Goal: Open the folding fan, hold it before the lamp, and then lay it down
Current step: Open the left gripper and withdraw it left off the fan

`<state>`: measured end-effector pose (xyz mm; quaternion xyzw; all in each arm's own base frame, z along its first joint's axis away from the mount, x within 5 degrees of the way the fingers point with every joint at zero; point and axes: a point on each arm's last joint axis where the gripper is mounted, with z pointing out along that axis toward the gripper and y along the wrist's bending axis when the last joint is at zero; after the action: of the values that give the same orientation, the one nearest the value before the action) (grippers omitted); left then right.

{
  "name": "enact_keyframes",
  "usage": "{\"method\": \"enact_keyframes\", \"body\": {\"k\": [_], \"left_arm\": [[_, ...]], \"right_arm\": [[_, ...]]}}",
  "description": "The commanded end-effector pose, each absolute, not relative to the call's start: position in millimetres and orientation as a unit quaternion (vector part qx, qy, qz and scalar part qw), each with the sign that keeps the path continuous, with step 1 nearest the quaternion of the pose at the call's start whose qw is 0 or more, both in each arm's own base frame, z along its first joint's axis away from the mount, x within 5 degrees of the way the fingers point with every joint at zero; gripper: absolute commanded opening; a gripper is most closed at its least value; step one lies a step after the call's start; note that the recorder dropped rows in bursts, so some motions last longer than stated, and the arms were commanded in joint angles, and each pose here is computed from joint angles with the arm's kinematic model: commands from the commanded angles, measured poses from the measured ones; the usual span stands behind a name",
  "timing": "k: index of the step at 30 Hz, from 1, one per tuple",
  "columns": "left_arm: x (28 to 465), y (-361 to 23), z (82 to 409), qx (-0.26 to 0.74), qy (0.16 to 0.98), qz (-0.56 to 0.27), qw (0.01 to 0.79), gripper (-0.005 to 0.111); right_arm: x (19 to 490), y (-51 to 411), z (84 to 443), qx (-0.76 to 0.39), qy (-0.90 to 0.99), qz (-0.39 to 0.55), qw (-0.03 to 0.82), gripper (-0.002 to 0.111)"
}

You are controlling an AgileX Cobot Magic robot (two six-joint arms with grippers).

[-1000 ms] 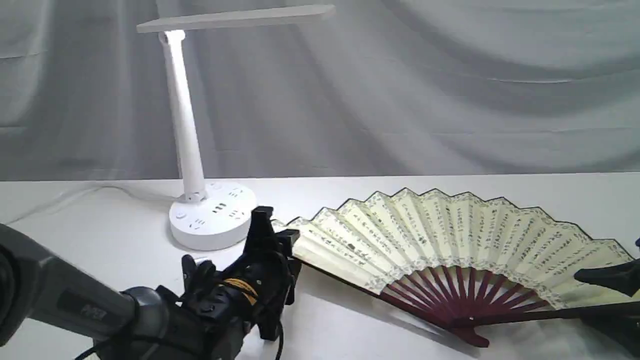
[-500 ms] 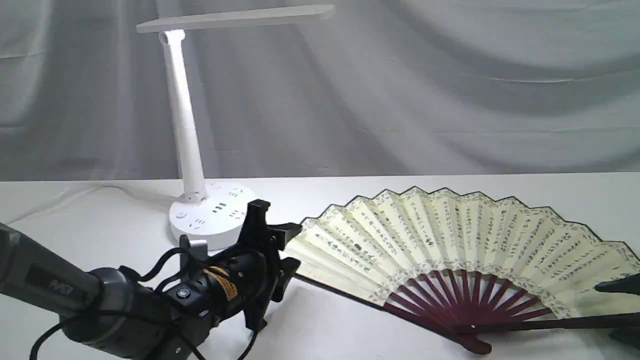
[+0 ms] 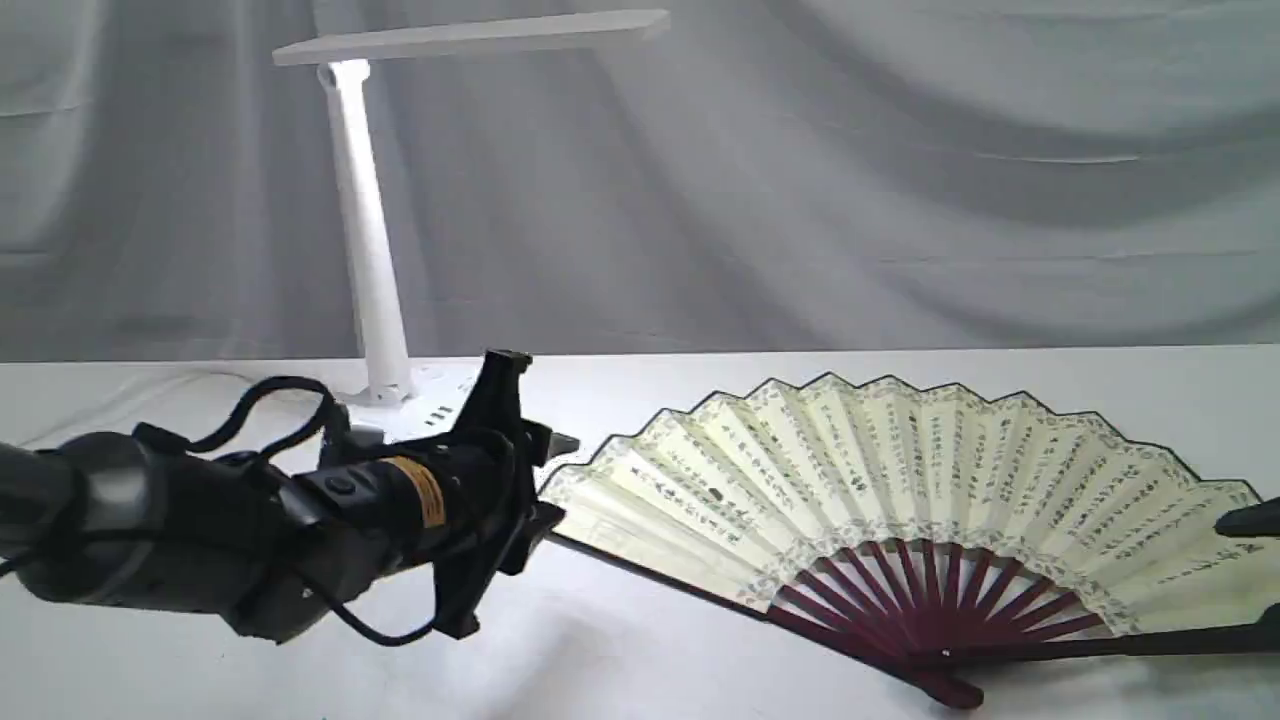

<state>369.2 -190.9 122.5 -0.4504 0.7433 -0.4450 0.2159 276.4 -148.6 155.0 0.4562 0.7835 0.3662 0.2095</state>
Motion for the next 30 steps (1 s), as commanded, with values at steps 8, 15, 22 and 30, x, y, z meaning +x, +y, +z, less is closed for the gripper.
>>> {"method": "enact_keyframes", "body": {"k": [8, 15, 22, 30], "left_arm": [[353, -172, 168, -0.436, 0.803, -0.331, 0.237, 0.032], [340, -155, 197, -0.371, 0.852, -0.244, 0.277, 0.007], [321, -135, 213, -0.328, 0.898, -0.146, 0.256, 0.0], [309, -109, 210, -0.178, 0.967, -0.072, 0.165, 0.0]], "right_arm": [[265, -137, 193, 0.406, 0.807, 0.364, 0.227, 0.048], [269, -105, 204, 0.315, 0.864, 0.332, 0.211, 0.032], [274, -72, 206, 0.247, 0.904, 0.294, 0.186, 0.032], [272, -49, 197, 0.178, 0.948, 0.225, 0.136, 0.025]]}}
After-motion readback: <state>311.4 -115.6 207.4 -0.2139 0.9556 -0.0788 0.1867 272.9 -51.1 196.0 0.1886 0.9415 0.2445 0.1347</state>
